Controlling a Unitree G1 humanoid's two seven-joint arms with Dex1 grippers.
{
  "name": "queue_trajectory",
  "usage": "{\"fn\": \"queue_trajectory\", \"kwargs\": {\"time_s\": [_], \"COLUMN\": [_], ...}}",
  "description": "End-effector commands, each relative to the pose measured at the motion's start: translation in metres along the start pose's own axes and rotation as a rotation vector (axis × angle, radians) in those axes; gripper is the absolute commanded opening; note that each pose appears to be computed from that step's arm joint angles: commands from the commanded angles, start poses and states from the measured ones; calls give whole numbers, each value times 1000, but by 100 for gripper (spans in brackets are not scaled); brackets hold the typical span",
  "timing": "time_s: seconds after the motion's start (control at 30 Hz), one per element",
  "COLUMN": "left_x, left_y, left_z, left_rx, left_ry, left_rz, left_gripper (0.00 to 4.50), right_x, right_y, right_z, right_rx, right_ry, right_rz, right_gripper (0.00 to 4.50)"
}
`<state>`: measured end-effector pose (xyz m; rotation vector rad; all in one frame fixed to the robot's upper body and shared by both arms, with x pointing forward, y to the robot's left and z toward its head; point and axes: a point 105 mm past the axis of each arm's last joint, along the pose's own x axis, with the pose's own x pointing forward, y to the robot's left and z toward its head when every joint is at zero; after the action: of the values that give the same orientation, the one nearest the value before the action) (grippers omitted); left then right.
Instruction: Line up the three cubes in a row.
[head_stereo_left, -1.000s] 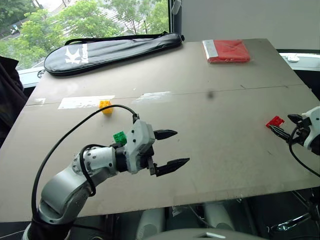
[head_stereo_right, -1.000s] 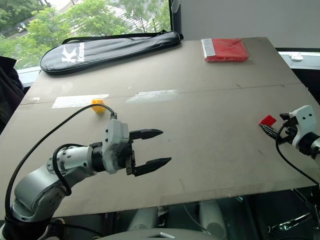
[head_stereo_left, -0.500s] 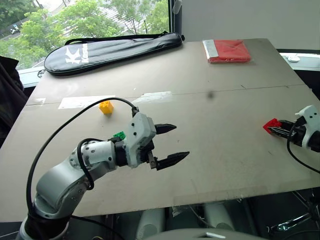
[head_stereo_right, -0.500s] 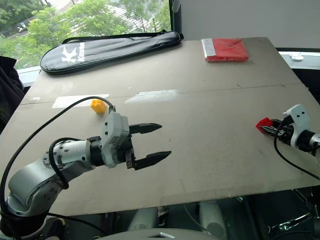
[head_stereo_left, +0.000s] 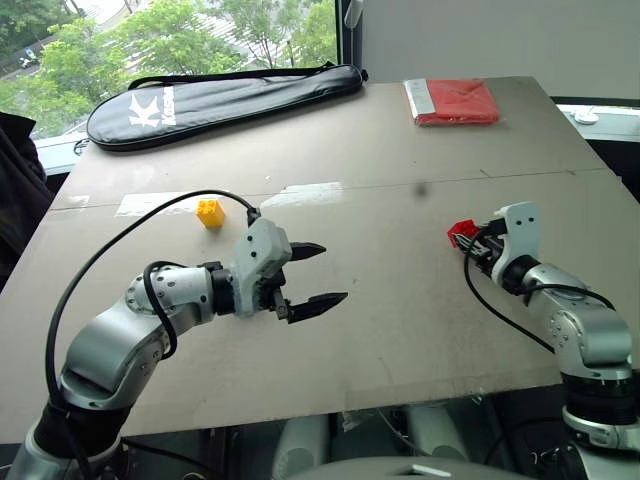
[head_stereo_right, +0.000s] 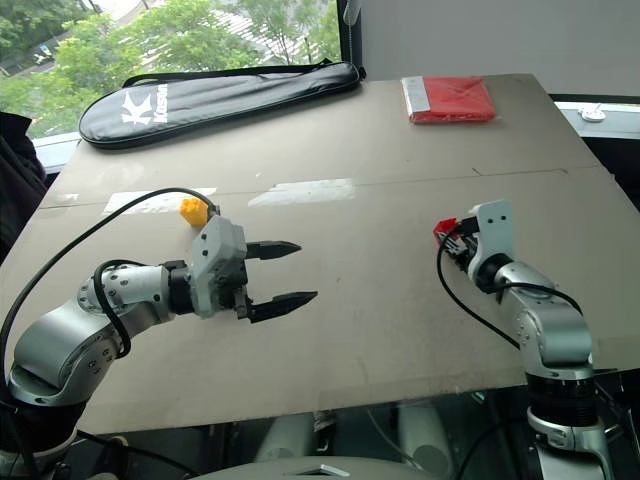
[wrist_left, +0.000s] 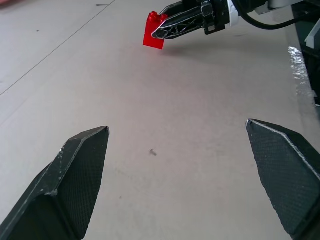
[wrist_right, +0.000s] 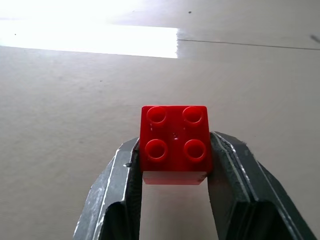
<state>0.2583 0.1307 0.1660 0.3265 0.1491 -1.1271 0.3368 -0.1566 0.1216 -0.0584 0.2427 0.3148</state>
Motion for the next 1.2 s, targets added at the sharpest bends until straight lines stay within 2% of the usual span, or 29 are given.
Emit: {"fn": "queue_trajectory", "kwargs": {"time_s": [0.03, 0.27, 0.43, 0.67, 0.73, 0.77, 0.9, 1.2], "left_x": [-5, -9, -5, -4, -3, -3, -2, -14], "left_y": [9, 17, 16, 14, 14, 14, 13, 12], "left_z": [3, -3, -1, 0, 1, 1, 0, -9], "left_rx": [85, 120, 127, 126, 125, 124, 116, 64], "left_ry": [1, 4, -18, -31, -34, -37, -35, -27], "left_rz": [-3, -1, -7, -23, -27, -29, -40, 4], "left_gripper": [450, 450, 450, 450, 450, 450, 450, 450], "right_x": [6, 4, 5, 10, 10, 11, 11, 3], "right_y": [8, 37, 63, 65, 66, 66, 66, 63], "right_z": [8, 13, 9, 19, 20, 21, 22, 26], "right_rx": [-33, -61, -15, 5, 11, 13, 13, -31], "right_ry": [17, 96, 117, 74, 69, 67, 61, 42], "right_rz": [-76, -84, -53, -59, -54, -53, -55, -39], "right_gripper": [128, 128, 128, 128, 230, 262, 448, 448]}}
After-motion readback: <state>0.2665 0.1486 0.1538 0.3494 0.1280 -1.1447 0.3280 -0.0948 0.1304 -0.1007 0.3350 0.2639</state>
